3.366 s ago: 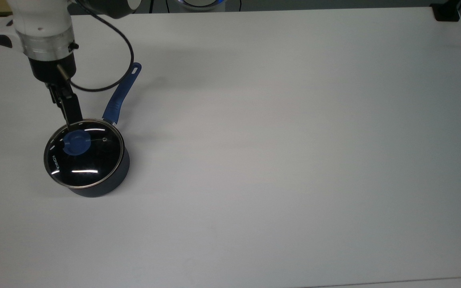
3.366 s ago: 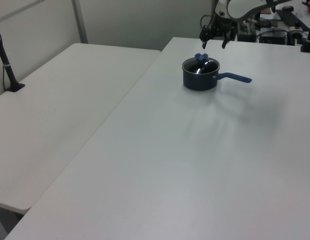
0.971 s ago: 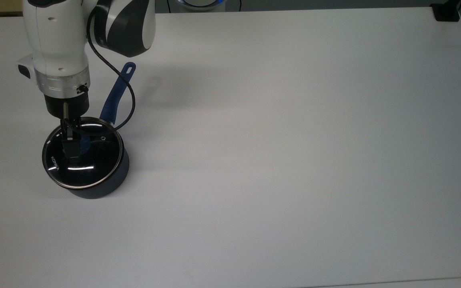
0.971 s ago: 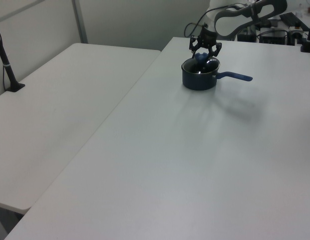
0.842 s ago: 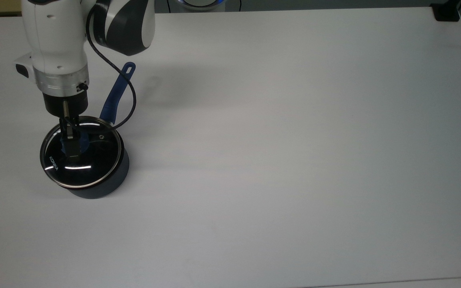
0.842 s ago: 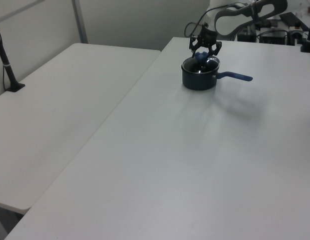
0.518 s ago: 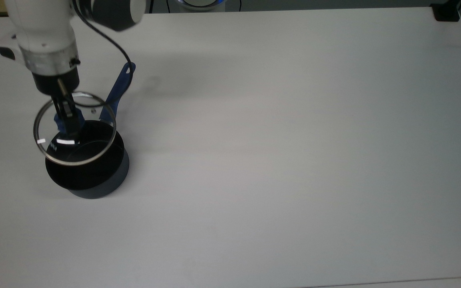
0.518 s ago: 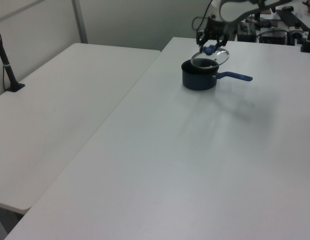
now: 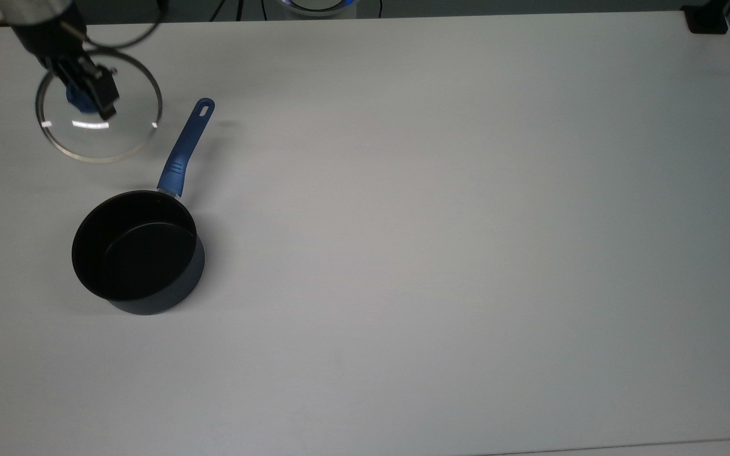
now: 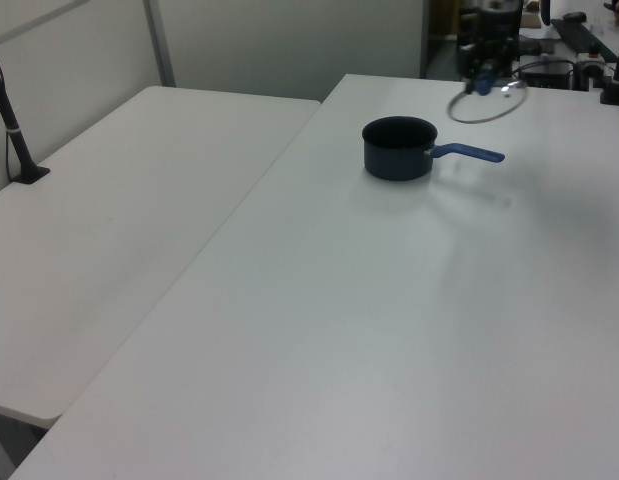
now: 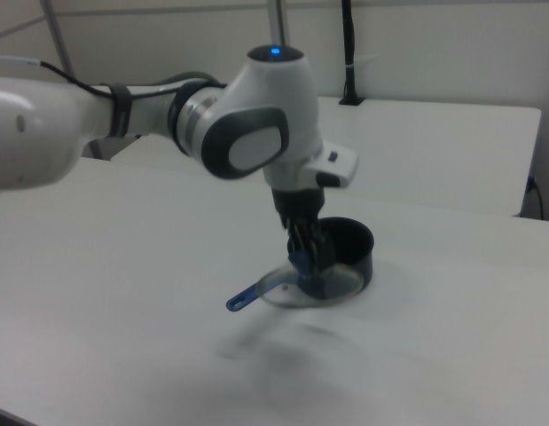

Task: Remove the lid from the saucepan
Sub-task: 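Carry the lid away from the saucepan across the table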

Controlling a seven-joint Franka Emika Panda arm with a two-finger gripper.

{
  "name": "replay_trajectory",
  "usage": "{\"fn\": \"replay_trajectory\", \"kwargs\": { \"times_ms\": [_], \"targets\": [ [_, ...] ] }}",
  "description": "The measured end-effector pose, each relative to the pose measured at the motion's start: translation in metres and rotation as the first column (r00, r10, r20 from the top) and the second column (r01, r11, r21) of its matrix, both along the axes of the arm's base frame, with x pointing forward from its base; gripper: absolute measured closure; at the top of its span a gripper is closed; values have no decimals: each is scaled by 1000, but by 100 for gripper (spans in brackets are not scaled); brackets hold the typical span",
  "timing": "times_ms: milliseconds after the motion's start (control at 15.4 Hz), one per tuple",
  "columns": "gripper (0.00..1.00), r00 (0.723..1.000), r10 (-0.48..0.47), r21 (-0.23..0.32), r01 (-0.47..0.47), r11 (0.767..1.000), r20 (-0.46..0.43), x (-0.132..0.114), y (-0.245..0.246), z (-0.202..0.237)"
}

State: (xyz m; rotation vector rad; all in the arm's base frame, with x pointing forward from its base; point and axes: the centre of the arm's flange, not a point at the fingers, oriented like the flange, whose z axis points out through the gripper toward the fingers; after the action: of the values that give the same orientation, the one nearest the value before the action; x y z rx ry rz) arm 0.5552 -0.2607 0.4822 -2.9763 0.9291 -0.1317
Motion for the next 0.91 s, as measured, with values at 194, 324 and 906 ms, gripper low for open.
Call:
{"fn": "replay_trajectory", "kwargs": {
  "times_ms": [194,324,906],
  "targets": [
    [40,991,126,31,-124,992,-49,-45,-23,-24],
    [40,978,194,61,-189,980,-81,-65,-33,-46],
    [40,953,290,65,-285,956,-86,-94,-13,-129]
  ]
}}
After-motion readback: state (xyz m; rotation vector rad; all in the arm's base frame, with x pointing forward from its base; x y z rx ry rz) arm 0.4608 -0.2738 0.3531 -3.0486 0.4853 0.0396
